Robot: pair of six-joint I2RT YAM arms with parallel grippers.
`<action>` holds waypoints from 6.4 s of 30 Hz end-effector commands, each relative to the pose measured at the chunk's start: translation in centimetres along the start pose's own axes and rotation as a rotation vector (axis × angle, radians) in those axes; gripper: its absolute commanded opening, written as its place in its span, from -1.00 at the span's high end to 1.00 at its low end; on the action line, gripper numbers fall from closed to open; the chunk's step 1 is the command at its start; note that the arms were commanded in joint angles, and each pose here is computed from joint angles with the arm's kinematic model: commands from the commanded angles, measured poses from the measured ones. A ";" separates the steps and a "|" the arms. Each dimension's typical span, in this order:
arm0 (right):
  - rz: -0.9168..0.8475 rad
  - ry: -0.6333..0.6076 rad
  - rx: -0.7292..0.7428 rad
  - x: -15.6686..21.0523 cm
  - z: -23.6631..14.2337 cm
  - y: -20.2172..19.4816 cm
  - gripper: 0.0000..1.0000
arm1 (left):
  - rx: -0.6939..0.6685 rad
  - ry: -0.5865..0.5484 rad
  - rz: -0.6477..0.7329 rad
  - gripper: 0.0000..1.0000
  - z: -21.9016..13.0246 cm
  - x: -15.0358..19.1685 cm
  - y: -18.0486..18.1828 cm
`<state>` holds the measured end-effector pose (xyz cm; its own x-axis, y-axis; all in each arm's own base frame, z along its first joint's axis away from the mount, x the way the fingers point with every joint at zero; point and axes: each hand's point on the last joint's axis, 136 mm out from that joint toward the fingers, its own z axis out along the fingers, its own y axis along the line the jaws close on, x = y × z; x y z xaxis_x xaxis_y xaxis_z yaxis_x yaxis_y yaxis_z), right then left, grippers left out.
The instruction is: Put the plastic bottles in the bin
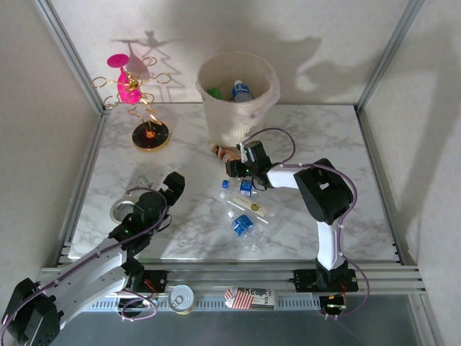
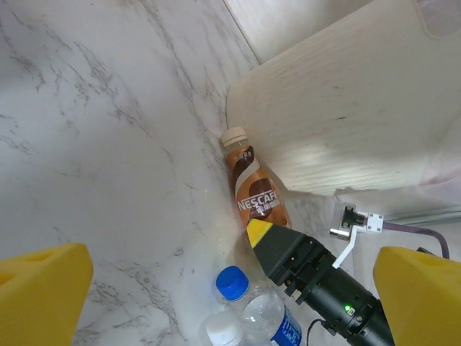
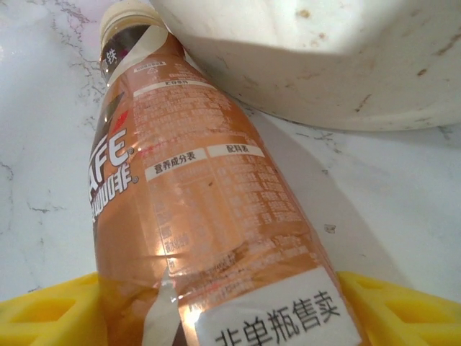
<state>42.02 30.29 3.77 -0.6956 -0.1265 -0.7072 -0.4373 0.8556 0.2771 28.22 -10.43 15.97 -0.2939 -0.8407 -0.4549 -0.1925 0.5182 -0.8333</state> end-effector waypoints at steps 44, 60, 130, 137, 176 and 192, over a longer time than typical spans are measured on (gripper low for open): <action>-0.206 -0.500 -0.046 -16.0 -26.2 7.5 0.03 | -0.033 0.011 0.019 -0.99 2.8 -1.1 0.3; -0.166 -0.542 0.089 -27.9 -22.6 3.4 0.04 | -0.074 0.040 0.040 -0.99 1.6 -0.3 2.5; -0.150 0.149 0.029 3.6 -17.7 0.8 -0.98 | 0.056 0.314 0.121 -0.99 5.3 7.9 -5.1; -0.179 0.225 0.036 5.3 -15.2 0.4 -0.98 | 0.043 0.319 0.130 -0.99 5.2 8.3 -4.9; -0.328 0.283 0.175 4.5 -6.9 -2.2 -0.92 | 0.004 0.324 0.125 -0.99 4.7 8.8 -3.3; -0.359 0.288 0.220 2.8 -3.6 -4.4 -0.98 | 0.018 0.332 0.131 -0.99 5.2 9.1 -4.5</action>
<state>38.35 24.65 2.47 -0.6752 -0.5417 -0.5007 -0.5839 0.8073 -0.0860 30.85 -20.31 12.76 -0.6011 -0.6709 -0.4342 -0.1427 0.6247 -0.7677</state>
